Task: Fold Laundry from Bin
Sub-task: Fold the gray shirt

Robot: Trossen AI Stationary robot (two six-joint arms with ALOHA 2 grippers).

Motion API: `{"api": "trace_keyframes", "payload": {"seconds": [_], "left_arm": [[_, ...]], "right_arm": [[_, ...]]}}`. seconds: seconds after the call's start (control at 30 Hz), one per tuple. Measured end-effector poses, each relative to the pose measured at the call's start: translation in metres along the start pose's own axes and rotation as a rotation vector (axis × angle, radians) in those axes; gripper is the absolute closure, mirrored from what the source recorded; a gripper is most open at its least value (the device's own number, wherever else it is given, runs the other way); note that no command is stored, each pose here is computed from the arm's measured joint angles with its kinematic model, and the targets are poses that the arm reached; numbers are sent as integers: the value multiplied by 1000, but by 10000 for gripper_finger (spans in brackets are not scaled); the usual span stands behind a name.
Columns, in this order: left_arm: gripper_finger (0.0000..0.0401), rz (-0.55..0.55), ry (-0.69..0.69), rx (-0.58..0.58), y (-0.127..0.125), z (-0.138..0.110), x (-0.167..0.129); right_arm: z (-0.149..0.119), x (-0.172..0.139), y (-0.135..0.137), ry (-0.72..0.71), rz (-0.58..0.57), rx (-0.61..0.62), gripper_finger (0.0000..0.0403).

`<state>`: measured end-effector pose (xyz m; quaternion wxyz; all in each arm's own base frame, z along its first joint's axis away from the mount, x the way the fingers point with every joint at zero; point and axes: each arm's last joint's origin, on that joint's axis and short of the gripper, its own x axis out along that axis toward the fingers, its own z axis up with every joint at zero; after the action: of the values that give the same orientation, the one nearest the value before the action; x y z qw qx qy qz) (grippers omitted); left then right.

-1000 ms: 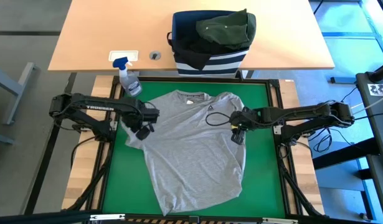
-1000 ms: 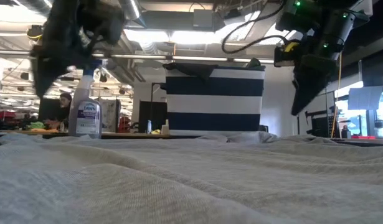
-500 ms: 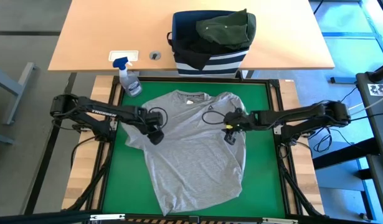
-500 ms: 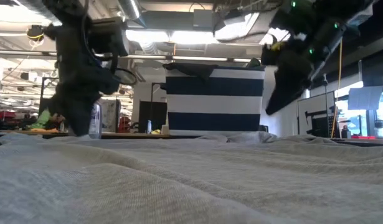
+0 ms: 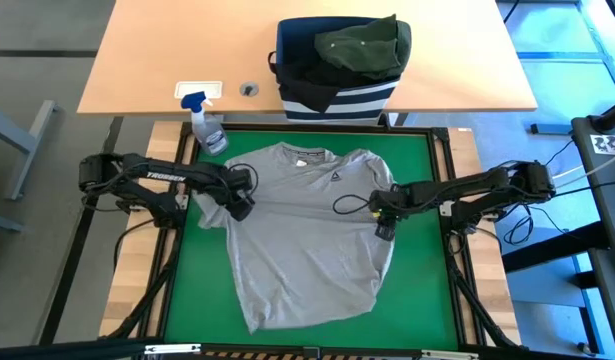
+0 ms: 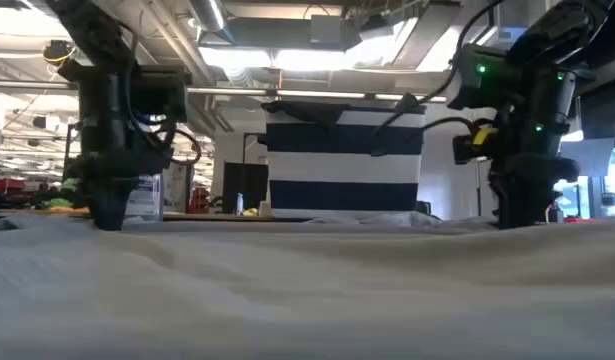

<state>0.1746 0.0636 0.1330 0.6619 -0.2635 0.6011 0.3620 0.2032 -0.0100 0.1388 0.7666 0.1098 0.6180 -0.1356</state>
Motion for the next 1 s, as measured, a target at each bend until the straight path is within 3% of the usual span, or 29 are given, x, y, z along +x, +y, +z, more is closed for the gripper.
{"api": "trace_keyframes", "payload": {"seconds": [0.1, 0.23, 0.43, 0.53, 0.67, 0.8, 0.9, 1.0], "left_arm": [[292, 49, -44, 11, 9, 16, -6], [292, 22, -92, 40, 12, 41, -31], [292, -243, -241, 167, -19, 51, -98], [292, -438, -313, 275, -48, 37, -125], [292, -650, -303, 431, -90, 0, -142], [289, -757, -263, 616, -129, -42, -145], [275, -797, -261, 682, -150, -67, -144], [252, -757, -228, 738, -163, -88, -135]], "right_arm": [[0, -8, 0, 71, -18, -27, 224], [16, -42, 3, 23, 3, -33, 224], [18, -101, 36, -178, 273, -64, 224], [5, -114, 67, -255, 379, -141, 224], [-17, -116, 112, -299, 444, -318, 224], [-37, -103, 147, -338, 382, -489, 224], [-43, -91, 167, -401, 318, -525, 223], [-44, -78, 182, -414, 325, -536, 223]]}}
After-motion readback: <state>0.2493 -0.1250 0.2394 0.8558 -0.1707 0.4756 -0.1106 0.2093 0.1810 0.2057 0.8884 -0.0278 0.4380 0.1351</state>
